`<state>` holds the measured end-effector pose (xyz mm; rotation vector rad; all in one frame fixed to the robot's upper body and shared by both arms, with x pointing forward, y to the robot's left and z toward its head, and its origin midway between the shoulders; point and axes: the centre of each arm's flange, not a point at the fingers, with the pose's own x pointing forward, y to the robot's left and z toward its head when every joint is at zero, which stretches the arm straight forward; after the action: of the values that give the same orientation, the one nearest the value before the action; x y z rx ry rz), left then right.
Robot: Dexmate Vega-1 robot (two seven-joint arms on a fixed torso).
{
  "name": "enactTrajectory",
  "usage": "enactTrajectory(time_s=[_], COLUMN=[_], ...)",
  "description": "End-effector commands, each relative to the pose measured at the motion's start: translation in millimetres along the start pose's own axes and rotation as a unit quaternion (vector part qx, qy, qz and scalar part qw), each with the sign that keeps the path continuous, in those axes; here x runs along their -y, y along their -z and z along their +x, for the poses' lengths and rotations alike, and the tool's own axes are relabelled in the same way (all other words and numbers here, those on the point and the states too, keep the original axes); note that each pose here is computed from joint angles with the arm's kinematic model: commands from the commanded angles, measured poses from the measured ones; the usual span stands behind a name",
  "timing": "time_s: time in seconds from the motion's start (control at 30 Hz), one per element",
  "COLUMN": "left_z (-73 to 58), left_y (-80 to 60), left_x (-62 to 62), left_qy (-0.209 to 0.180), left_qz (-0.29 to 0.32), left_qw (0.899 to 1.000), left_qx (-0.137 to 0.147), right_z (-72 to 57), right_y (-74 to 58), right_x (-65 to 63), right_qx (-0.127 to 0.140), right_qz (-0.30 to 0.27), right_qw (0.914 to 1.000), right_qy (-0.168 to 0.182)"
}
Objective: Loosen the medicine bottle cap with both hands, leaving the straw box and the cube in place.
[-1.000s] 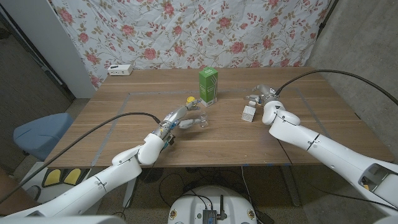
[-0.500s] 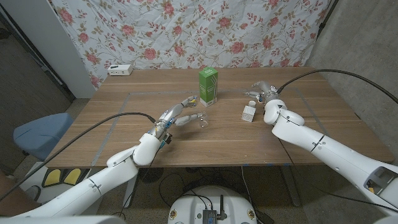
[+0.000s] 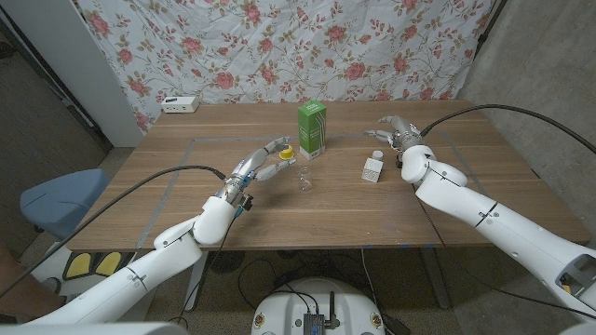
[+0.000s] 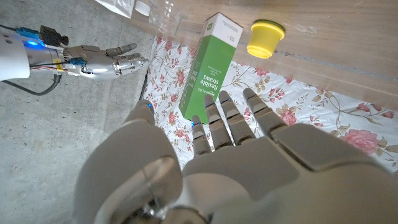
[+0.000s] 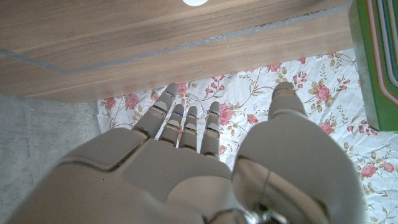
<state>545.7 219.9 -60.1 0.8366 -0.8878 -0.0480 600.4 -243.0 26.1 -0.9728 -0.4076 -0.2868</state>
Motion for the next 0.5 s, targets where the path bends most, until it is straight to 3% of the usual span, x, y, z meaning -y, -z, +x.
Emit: enactTrajectory(time_s=[0.03, 0.2, 0.5], left_z=[1.7, 4.4, 12.9], left_y=[8.2, 11.8, 17.5], left_x=[-16.4, -20.4, -21.8], left_qy=[-0.042, -0.079, -0.086], left_qz=[-0.047, -0.082, -0.121], left_qw=[0.998, 0.993, 0.989], left_qx=[-0.002, -0.014, -0.023], right_z=[-1.7, -1.5, -1.9], right_y=[14.8, 23.6, 42.0], right_x=[16.2, 21.3, 26.8], right_qx=[0.021, 0.029, 0.046], right_qz=[0.07, 0.103, 0.167], right_qw=[0.9971, 0.9941, 0.9849], right_qy=[0.021, 0.017, 0.007])
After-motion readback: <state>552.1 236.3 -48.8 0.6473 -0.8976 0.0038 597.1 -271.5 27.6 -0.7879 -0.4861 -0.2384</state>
